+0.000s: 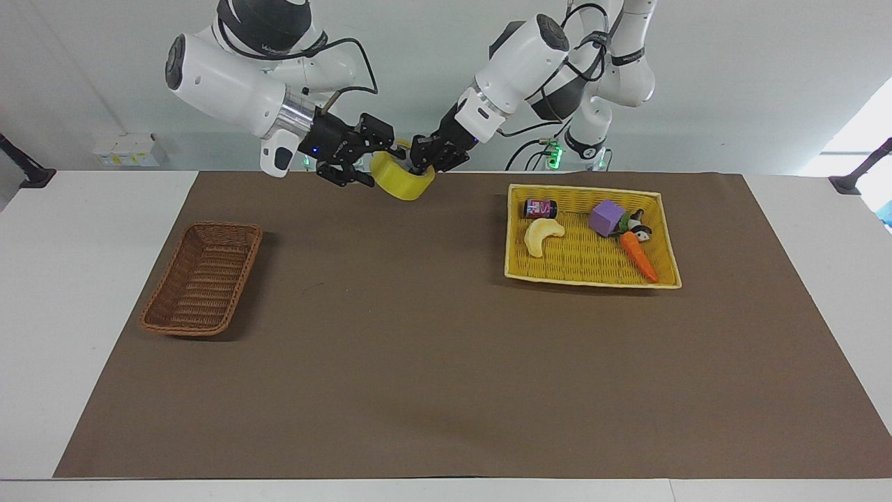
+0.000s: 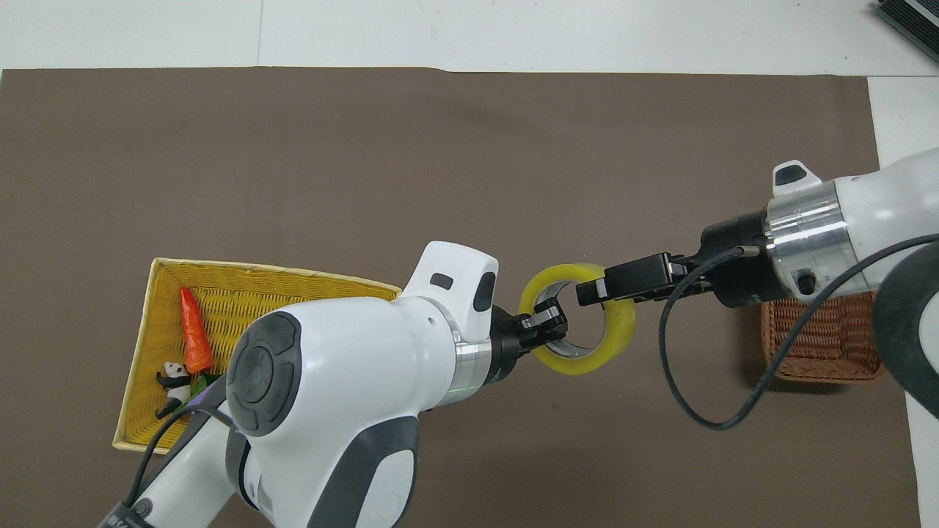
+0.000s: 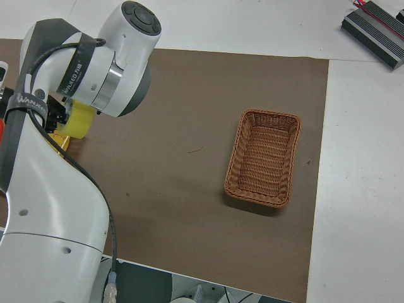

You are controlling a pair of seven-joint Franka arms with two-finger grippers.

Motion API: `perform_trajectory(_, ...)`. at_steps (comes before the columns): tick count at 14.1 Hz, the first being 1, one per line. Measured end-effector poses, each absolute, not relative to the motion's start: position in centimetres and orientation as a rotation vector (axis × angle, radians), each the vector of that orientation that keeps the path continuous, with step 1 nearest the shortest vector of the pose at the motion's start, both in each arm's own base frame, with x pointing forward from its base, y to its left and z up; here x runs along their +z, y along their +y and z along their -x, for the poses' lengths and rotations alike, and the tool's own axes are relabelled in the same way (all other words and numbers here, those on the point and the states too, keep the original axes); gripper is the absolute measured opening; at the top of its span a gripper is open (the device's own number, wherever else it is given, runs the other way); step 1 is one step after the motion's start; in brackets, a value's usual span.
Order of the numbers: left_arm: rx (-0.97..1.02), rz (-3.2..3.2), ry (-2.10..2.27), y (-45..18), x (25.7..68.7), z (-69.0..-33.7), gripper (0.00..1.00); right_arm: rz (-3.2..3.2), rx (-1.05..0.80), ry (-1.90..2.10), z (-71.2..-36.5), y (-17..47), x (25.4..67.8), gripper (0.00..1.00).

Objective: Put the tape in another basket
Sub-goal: 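Hold the tape with the left gripper while the right gripper reaches it, then grasp the tape with the right gripper while the left gripper releases it, then lower the tape into the brown basket while the left gripper withdraws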

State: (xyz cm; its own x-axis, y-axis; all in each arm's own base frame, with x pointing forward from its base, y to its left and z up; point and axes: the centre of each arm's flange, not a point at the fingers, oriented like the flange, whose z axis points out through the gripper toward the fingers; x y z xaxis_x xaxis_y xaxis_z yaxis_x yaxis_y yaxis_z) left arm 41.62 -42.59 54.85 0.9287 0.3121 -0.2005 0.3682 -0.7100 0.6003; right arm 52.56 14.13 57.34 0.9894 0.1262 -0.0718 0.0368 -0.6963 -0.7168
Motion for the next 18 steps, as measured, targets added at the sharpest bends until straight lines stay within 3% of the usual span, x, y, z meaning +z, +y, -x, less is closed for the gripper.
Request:
perform_trajectory(2,-0.107,-2.408,0.484,-42.5,55.0,-41.8,0.22,2.329,0.153,-0.113,-52.5,14.2,57.4,0.55)
perform_trajectory(5,-0.105,-2.406,0.483,-42.5,55.1,-41.8,0.22,2.328,0.151,-0.112,-52.5,14.1,57.6,0.55)
perform_trajectory(8,-0.075,-2.381,0.491,-42.0,56.4,-42.3,0.49,2.348,0.152,-0.076,-52.9,12.4,57.2,0.55)
perform_trajectory(12,-0.052,-2.319,0.626,-38.8,58.6,-44.1,0.97,2.431,0.106,-0.072,-53.7,5.1,56.4,0.55)
perform_trajectory(18,-0.121,-2.449,0.76,-29.1,59.3,-48.3,1.0,2.819,0.126,-0.328,-53.0,-6.0,54.0,0.55)
